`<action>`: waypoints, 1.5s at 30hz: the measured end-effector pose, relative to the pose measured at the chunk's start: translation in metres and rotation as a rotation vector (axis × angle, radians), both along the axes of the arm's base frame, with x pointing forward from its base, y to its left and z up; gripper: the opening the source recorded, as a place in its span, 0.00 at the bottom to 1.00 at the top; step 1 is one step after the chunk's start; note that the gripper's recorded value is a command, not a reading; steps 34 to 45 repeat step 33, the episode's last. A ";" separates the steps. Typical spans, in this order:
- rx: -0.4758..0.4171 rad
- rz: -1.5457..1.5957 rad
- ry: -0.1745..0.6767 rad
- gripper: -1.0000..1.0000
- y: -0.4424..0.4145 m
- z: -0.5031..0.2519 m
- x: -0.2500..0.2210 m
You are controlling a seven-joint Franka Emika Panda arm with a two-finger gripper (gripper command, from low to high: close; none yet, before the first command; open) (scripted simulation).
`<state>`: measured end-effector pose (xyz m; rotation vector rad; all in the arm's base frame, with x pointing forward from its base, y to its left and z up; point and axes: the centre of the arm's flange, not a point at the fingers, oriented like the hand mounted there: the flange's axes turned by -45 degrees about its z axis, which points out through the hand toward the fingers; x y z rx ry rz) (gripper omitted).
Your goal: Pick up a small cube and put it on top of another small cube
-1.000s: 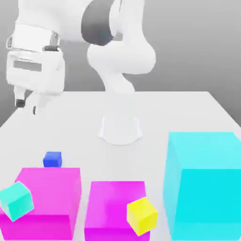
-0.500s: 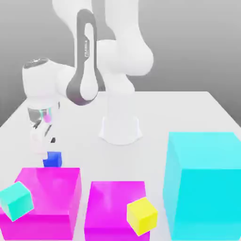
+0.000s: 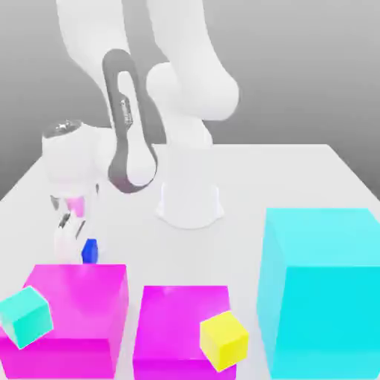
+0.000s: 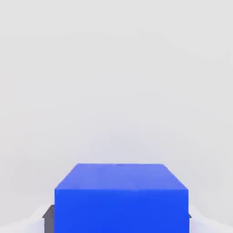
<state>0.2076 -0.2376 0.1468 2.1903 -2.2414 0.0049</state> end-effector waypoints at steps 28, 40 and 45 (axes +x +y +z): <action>0.009 0.949 -0.003 0.00 0.286 0.138 0.293; 0.009 0.948 -0.001 1.00 0.286 0.112 0.292; 0.009 0.948 -0.001 1.00 0.286 0.112 0.292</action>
